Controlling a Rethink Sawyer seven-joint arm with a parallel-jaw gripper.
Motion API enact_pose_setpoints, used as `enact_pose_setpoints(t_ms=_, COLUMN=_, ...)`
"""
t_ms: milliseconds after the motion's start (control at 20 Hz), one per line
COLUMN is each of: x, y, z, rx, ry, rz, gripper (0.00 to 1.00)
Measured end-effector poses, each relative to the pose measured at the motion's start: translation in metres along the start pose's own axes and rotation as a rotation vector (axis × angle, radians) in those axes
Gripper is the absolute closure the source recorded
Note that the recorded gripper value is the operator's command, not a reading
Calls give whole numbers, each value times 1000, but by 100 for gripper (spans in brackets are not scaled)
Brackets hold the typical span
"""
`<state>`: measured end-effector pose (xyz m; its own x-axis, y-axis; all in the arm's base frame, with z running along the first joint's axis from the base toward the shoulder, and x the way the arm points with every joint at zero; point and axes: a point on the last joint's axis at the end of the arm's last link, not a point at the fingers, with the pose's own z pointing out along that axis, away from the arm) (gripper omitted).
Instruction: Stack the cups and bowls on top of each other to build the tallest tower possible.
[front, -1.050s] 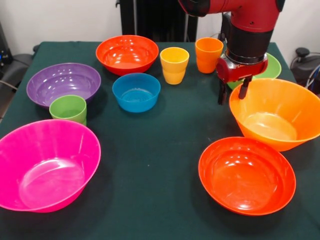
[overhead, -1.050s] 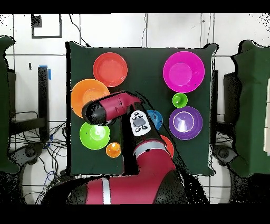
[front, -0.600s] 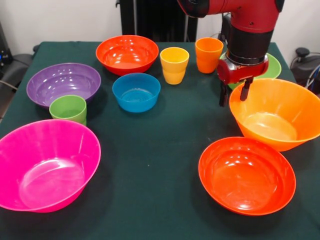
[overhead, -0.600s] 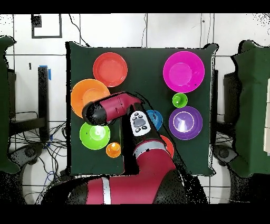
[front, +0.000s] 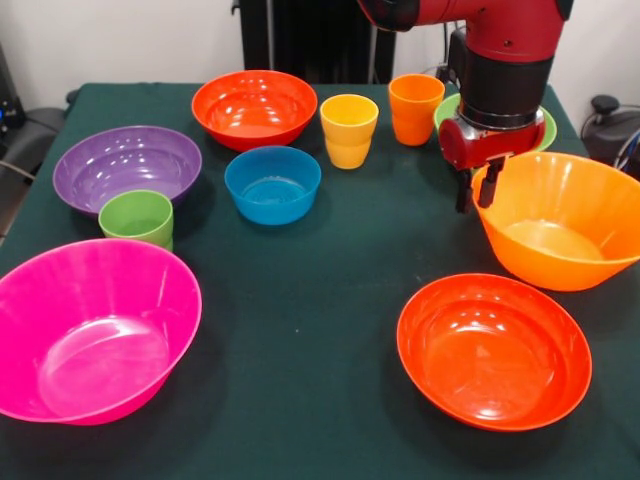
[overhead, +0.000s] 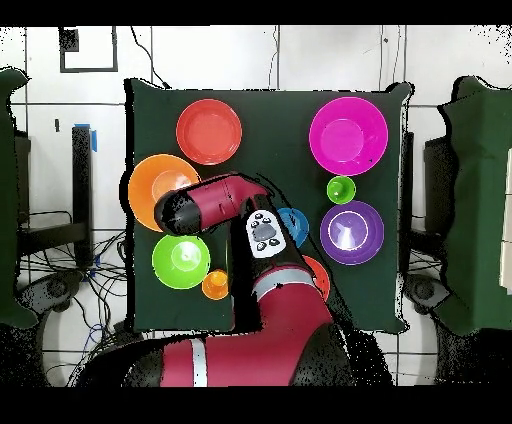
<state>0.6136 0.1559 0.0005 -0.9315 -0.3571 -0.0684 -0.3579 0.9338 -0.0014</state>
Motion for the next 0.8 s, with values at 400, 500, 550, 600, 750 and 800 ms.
enact_pose_setpoints(t_ms=400, x=1, y=0, z=0, rx=0, ry=3, rz=2, gripper=100)
enact_pose_setpoints(t_ms=500, x=1, y=0, z=0, rx=-2, ry=3, rz=6, gripper=100)
enact_pose_setpoints(t_ms=550, x=1, y=0, z=-1, rx=-3, ry=3, rz=9, gripper=100)
enact_pose_setpoints(t_ms=600, x=0, y=1, z=-1, rx=-3, ry=3, rz=10, gripper=100)
enact_pose_setpoints(t_ms=750, x=-3, y=4, z=-6, rx=-6, ry=-1, rz=19, gripper=100)
enact_pose_setpoints(t_ms=800, x=-4, y=4, z=-6, rx=-6, ry=-2, rz=20, gripper=100)
